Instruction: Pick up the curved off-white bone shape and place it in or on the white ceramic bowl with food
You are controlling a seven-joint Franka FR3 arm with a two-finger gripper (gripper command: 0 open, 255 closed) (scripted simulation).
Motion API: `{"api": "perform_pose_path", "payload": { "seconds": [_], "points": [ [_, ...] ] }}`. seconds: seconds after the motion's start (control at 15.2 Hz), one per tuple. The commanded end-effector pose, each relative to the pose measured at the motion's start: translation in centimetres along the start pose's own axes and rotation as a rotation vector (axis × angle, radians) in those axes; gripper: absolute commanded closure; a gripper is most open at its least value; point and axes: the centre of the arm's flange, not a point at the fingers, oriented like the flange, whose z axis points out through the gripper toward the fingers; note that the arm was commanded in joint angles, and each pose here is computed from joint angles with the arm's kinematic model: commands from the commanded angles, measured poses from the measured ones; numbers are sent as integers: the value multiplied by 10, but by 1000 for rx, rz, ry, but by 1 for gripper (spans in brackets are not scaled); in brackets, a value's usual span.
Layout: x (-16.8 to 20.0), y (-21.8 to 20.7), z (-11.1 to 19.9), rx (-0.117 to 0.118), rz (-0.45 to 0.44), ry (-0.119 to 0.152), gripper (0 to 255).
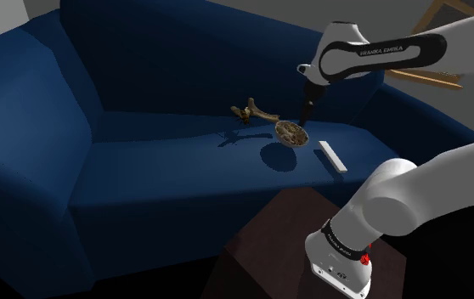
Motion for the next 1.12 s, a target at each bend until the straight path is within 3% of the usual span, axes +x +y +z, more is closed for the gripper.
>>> {"api": "perform_pose_path", "payload": {
  "seconds": [0.0,1.06],
  "points": [
    [3,23,14,-9,-43,12,0],
    [63,193,105,-60,-363,104,0]
  ]
}}
